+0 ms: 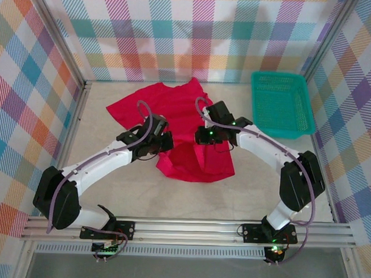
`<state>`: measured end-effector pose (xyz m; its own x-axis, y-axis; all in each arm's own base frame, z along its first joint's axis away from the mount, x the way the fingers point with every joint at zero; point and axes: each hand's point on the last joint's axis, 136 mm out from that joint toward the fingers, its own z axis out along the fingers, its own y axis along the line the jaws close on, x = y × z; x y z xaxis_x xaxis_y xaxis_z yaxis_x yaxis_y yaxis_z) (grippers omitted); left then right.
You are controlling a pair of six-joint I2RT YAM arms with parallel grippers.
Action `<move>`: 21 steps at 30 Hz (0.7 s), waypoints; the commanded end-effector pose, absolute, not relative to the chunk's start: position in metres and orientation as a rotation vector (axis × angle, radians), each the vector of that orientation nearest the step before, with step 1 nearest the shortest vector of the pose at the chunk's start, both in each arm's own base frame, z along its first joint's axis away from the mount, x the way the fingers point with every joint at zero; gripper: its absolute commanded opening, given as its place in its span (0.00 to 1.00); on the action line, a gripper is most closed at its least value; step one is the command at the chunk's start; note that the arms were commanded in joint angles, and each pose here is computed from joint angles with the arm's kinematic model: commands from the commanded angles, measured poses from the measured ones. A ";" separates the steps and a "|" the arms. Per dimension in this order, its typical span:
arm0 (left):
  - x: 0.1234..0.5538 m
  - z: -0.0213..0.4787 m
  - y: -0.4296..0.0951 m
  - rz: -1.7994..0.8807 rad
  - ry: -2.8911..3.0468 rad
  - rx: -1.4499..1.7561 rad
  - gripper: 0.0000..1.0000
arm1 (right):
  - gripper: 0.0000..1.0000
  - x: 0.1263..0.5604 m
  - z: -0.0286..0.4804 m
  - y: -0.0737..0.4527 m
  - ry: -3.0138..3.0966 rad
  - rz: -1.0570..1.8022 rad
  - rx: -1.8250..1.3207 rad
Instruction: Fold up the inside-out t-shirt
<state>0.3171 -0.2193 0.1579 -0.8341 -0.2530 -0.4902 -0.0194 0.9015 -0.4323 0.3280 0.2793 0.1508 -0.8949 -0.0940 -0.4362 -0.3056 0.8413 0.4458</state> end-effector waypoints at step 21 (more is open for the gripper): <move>0.336 0.177 -0.239 -0.576 2.566 -0.212 0.00 | 0.32 0.317 0.151 0.237 2.768 0.703 -0.065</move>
